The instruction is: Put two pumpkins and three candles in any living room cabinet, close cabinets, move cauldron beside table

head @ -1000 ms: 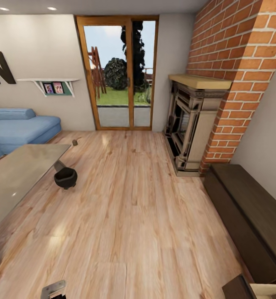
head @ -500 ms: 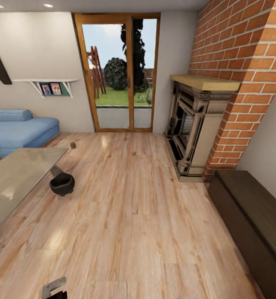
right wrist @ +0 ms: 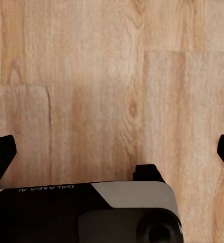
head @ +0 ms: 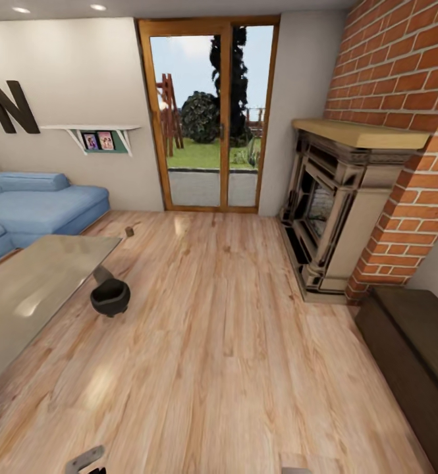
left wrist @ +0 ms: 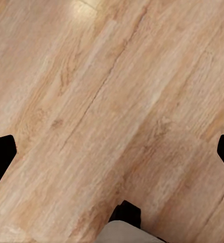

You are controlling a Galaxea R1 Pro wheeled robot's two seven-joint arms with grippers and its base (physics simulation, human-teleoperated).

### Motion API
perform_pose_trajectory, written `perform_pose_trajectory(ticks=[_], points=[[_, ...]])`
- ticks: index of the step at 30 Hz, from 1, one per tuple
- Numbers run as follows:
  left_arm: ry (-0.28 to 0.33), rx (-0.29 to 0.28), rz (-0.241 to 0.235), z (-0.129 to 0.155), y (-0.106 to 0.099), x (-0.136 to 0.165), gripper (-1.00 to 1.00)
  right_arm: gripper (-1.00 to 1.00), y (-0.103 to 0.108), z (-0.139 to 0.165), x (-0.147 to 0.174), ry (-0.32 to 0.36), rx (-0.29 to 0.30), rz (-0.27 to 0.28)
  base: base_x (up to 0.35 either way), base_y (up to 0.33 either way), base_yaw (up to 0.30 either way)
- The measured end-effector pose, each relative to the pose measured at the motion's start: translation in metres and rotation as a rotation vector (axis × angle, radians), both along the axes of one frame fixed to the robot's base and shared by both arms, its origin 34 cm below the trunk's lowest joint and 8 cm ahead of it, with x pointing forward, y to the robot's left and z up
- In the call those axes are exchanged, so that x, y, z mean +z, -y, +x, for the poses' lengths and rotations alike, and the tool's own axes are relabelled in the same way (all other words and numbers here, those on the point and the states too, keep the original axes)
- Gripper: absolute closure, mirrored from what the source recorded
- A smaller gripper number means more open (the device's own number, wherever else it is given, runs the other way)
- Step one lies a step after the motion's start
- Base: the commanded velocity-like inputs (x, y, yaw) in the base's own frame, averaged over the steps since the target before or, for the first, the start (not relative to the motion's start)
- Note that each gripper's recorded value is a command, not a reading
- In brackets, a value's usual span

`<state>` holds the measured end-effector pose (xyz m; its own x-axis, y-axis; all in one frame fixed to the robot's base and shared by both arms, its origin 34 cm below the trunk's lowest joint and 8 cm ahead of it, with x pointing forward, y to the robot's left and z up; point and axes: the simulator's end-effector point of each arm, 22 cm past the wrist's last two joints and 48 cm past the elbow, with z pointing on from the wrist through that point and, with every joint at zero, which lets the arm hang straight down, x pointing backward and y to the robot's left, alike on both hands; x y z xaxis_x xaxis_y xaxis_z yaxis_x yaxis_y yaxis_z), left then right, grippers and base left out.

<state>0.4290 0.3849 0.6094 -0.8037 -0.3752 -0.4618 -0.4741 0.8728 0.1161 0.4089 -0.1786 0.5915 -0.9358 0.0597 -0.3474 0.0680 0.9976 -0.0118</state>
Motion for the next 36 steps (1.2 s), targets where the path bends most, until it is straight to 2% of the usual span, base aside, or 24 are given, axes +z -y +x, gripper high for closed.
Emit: perform_pose_trajectory(ticks=[2,6,17,22,36], points=[[0.018,0.004,0.014,-0.002,-0.002,0.0,-1.0,-1.0,0.0,0.002,0.001,0.01,-0.002,0.001,0.335,0.001,0.016],[0.035,-0.003,0.007,0.0,0.013,-0.001,-1.0,-1.0,0.0,0.006,0.002,0.031,-0.005,0.002,0.335,0.0,0.004],[0.038,-0.009,-0.001,0.0,0.021,-0.002,-1.0,-1.0,0.002,0.01,0.004,0.05,-0.012,-0.001,0.335,-0.007,0.0],[0.041,-0.016,-0.012,0.002,0.031,-0.003,-1.0,-1.0,0.004,0.009,0.003,0.049,-0.012,-0.004,0.335,-0.054,0.0],[0.042,-0.015,-0.014,0.001,0.033,-0.003,-1.0,-1.0,0.014,0.008,0.002,0.046,-0.028,-0.015,0.335,-0.061,0.0]])
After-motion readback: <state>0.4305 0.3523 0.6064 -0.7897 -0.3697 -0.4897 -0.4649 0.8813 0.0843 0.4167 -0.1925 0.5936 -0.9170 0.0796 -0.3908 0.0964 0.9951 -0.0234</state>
